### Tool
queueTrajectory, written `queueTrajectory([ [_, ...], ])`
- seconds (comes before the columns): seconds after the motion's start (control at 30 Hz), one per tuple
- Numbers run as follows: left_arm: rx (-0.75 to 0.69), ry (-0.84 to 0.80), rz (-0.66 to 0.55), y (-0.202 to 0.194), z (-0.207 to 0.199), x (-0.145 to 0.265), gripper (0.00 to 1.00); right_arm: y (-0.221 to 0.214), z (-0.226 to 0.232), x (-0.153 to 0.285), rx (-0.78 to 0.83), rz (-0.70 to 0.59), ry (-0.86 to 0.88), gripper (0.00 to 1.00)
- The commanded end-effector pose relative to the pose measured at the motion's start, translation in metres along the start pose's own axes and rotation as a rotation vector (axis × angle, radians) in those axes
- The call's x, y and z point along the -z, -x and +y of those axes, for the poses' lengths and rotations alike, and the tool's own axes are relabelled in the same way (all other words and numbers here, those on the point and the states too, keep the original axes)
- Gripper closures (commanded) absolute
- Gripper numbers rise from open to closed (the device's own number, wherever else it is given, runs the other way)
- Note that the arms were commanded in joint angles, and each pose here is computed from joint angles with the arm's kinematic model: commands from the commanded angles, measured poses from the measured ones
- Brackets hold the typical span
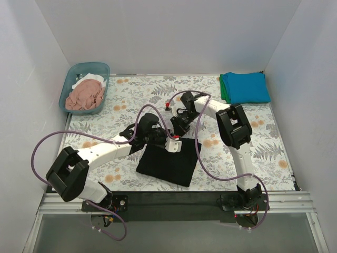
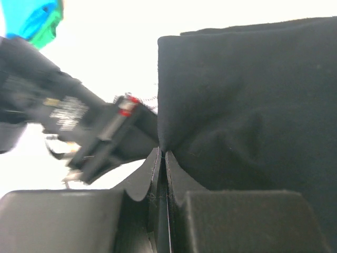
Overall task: Fold and stack the t-shirts
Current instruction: Fold the tshirt
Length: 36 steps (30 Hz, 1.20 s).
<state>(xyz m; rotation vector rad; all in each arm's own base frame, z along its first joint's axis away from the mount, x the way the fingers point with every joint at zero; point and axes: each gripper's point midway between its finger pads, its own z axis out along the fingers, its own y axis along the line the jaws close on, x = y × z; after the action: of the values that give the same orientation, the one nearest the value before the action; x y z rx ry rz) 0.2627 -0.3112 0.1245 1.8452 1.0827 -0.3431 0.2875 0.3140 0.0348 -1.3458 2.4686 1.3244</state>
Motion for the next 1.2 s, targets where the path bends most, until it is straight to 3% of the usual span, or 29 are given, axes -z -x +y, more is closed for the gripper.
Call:
queueTrajectory([
  [0.0,-0.113,0.097,-0.106,0.032,0.025,0.011,1.00,-0.013,-0.006,-0.015,-0.049,0.040,0.049,0.81],
  [0.3,-0.193,0.217,-0.119,0.010,0.025,-0.011,1.00,-0.006,-0.010,-0.006,-0.017,0.023,0.019,0.81],
  [0.4,-0.189,0.237,-0.105,-0.003,0.022,-0.019,0.85,0.004,-0.019,0.010,0.009,0.008,-0.057,0.80],
  [0.43,-0.180,0.239,-0.108,-0.003,0.021,-0.018,0.75,0.015,-0.022,0.018,0.034,-0.011,-0.088,0.78],
  [0.53,-0.071,0.241,-0.147,0.018,0.036,-0.004,0.63,0.043,-0.034,0.057,0.064,-0.075,-0.211,0.70],
  [0.6,0.156,0.130,-0.131,0.019,0.023,0.003,0.52,0.054,-0.040,0.089,0.096,-0.112,-0.295,0.62],
  [0.67,0.305,0.127,-0.159,0.032,0.042,0.022,0.37,0.055,-0.043,0.115,0.107,-0.134,-0.352,0.50],
  [0.7,0.468,0.072,-0.130,0.027,0.028,0.026,0.36,0.058,-0.039,0.130,0.136,-0.146,-0.394,0.48],
  [0.8,0.749,0.071,-0.106,0.015,0.025,0.047,0.36,0.042,-0.026,0.151,0.108,-0.163,-0.404,0.49],
  [0.9,0.972,0.052,-0.063,-0.004,0.009,0.057,0.39,0.009,-0.006,0.145,0.052,-0.145,-0.354,0.51],
  [1.17,1.362,-0.082,-0.006,-0.017,-0.048,0.057,0.43,-0.052,0.024,0.114,0.034,-0.095,-0.218,0.45],
])
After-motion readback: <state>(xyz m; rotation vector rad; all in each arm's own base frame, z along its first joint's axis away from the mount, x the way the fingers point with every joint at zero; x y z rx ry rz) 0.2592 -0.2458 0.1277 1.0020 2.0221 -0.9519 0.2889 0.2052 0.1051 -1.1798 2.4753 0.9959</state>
